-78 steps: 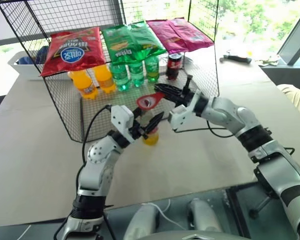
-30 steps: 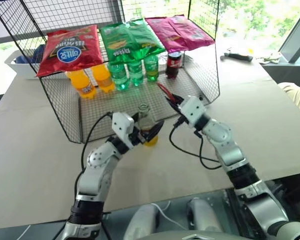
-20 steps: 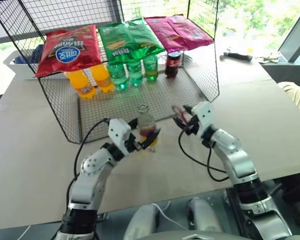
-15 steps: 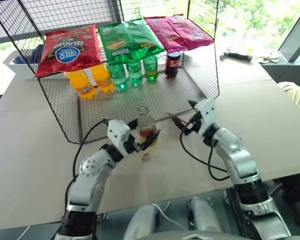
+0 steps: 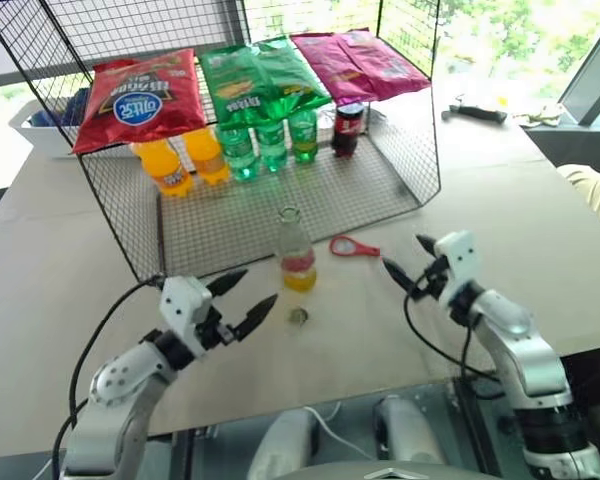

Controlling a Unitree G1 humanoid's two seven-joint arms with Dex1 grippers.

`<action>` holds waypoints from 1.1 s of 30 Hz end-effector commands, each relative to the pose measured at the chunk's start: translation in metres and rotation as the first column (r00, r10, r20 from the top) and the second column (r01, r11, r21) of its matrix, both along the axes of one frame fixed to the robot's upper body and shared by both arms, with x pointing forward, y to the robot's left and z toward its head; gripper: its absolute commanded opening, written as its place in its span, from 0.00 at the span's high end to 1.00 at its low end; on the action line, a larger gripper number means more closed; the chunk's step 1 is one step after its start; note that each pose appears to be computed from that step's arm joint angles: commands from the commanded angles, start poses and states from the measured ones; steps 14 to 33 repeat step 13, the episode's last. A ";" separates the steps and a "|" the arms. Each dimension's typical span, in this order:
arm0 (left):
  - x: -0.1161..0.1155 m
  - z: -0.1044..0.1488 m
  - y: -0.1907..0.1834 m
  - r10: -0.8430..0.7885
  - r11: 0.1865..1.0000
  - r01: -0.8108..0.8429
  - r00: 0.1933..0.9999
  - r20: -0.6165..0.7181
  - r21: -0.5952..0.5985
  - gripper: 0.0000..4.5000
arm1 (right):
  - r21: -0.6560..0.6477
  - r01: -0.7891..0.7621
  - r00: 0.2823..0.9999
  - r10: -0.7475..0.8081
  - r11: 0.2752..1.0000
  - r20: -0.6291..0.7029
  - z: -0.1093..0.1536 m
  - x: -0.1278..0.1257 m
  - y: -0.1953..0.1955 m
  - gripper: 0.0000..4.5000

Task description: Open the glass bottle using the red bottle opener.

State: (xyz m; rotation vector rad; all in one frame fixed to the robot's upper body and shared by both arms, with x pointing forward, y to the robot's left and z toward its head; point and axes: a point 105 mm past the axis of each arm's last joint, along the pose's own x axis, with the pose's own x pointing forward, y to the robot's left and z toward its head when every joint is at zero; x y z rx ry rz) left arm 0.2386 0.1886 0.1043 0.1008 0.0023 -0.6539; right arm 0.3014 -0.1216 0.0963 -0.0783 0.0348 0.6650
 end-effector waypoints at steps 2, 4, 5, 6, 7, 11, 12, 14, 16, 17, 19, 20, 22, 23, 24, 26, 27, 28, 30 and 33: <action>-0.006 -0.017 0.031 0.158 0.985 -0.155 0.987 -0.038 0.077 0.16 | -0.083 -0.162 0.983 0.168 0.983 0.068 0.000 -0.028 -0.019 0.01; -0.010 -0.028 0.041 0.206 0.969 -0.197 0.978 -0.046 0.147 0.16 | -0.113 -0.179 0.981 0.187 0.977 0.060 -0.006 -0.032 -0.034 0.01; -0.012 -0.031 0.044 0.217 0.965 -0.207 0.975 -0.048 0.162 0.16 | -0.121 -0.184 0.980 0.192 0.976 0.057 -0.007 -0.033 -0.040 0.01; -0.015 -0.032 0.046 0.223 0.963 -0.212 0.973 -0.055 0.167 0.16 | -0.128 -0.186 0.980 0.194 0.974 0.053 -0.009 -0.034 -0.045 0.01; -0.018 -0.034 0.048 0.238 0.959 -0.225 0.970 -0.056 0.174 0.16 | -0.130 -0.188 0.980 0.195 0.974 0.049 -0.010 -0.035 -0.049 0.01; -0.023 -0.037 0.050 0.265 0.949 -0.250 0.963 -0.058 0.190 0.16 | -0.132 -0.201 0.977 0.208 0.971 0.039 -0.013 -0.038 -0.055 0.01; -0.025 -0.037 0.047 0.251 0.956 -0.238 0.966 -0.061 0.170 0.16 | -0.130 -0.208 0.976 0.214 0.969 0.039 -0.015 -0.038 -0.053 0.01; -0.026 -0.037 0.045 0.249 0.957 -0.236 0.967 -0.061 0.169 0.16 | -0.127 -0.212 0.975 0.219 0.969 0.039 -0.015 -0.038 -0.052 0.01; -0.026 -0.037 0.045 0.249 0.957 -0.236 0.967 -0.061 0.169 0.16 | -0.127 -0.212 0.975 0.219 0.969 0.039 -0.015 -0.038 -0.052 0.01; -0.026 -0.037 0.045 0.249 0.957 -0.236 0.967 -0.061 0.169 0.16 | -0.127 -0.212 0.975 0.219 0.969 0.039 -0.015 -0.038 -0.052 0.01; -0.026 -0.037 0.045 0.249 0.957 -0.236 0.967 -0.061 0.169 0.16 | -0.127 -0.212 0.975 0.219 0.969 0.039 -0.015 -0.038 -0.052 0.01; -0.026 -0.037 0.045 0.249 0.957 -0.236 0.967 -0.061 0.169 0.16 | -0.127 -0.212 0.975 0.219 0.969 0.039 -0.015 -0.038 -0.052 0.01; -0.026 -0.037 0.045 0.249 0.957 -0.236 0.967 -0.061 0.169 0.16 | -0.127 -0.212 0.975 0.219 0.969 0.039 -0.015 -0.038 -0.052 0.01; -0.026 -0.037 0.045 0.249 0.957 -0.236 0.967 -0.061 0.169 0.16 | -0.127 -0.212 0.975 0.219 0.969 0.039 -0.015 -0.038 -0.052 0.01; -0.026 -0.037 0.045 0.249 0.957 -0.236 0.967 -0.061 0.169 0.16 | -0.127 -0.212 0.975 0.219 0.969 0.039 -0.015 -0.038 -0.052 0.01; -0.026 -0.037 0.045 0.249 0.957 -0.236 0.967 -0.061 0.169 0.16 | -0.127 -0.212 0.975 0.219 0.969 0.039 -0.015 -0.038 -0.052 0.01; -0.026 -0.037 0.045 0.249 0.957 -0.236 0.967 -0.061 0.169 0.16 | -0.127 -0.212 0.975 0.219 0.969 0.039 -0.015 -0.038 -0.052 0.01; -0.026 -0.037 0.045 0.249 0.957 -0.236 0.967 -0.061 0.169 0.16 | -0.127 -0.212 0.975 0.219 0.969 0.039 -0.015 -0.038 -0.052 0.01; -0.026 -0.037 0.045 0.249 0.957 -0.236 0.967 -0.061 0.169 0.16 | -0.127 -0.212 0.975 0.219 0.969 0.039 -0.015 -0.038 -0.052 0.01; -0.026 -0.037 0.045 0.249 0.957 -0.236 0.967 -0.061 0.169 0.16 | -0.127 -0.212 0.975 0.219 0.969 0.039 -0.015 -0.038 -0.052 0.01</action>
